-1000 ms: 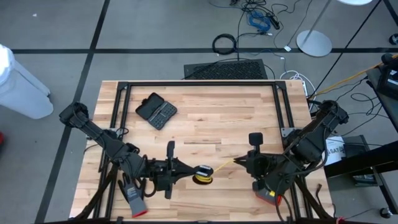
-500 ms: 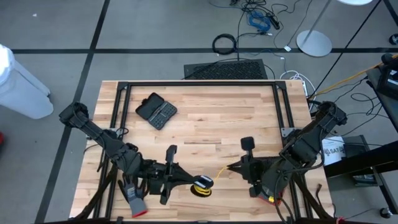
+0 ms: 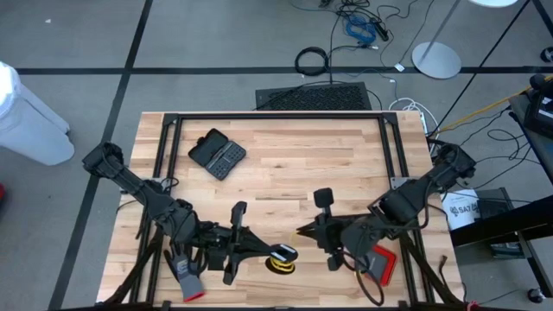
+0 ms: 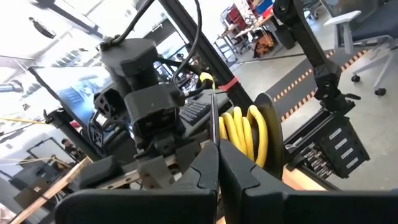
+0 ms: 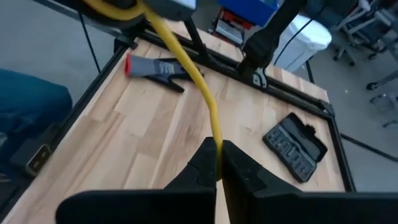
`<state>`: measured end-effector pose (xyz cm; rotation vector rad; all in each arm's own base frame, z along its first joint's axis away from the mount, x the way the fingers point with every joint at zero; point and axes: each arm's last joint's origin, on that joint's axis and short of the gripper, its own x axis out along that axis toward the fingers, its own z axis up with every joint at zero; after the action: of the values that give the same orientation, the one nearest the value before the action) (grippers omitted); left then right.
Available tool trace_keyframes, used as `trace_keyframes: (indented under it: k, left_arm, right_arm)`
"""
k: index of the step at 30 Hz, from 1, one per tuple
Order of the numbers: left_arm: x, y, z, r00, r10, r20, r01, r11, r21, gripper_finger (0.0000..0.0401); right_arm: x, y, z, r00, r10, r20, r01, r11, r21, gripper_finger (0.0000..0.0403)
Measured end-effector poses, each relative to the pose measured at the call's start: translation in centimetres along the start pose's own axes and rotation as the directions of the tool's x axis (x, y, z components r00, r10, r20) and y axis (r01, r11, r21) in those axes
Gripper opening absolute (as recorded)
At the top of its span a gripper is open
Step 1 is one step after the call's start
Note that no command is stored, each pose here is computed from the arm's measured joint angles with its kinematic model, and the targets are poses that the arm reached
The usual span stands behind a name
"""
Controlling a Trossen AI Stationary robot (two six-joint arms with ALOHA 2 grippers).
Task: Coil cords
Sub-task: Coil the yellow wire onto the spool
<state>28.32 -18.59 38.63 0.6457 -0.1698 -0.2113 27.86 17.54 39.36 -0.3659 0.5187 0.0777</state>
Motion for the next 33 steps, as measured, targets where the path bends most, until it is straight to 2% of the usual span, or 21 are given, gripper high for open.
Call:
trace_keyframes:
  k: [8,27,33]
  left_arm:
    - [0.1,0.1,-0.1,1.000,-0.024,0.020,0.024,1.000,-0.007,0.0000]
    - [0.2,0.1,0.1,0.991,-0.090,0.101,0.092,0.996,-0.007,0.0000]
    - [0.2,0.1,0.0,0.991,-0.092,0.094,0.093,0.996,-0.005,0.0000]
  right_arm:
    - [0.2,0.2,1.0,0.995,0.009,0.094,-0.004,0.999,-0.052,0.0000]
    - [1.5,1.2,2.5,0.972,0.026,0.233,0.012,0.987,-0.157,0.0000]
    - [1.2,1.7,2.6,0.968,0.032,0.250,0.009,0.987,-0.158,0.0024]
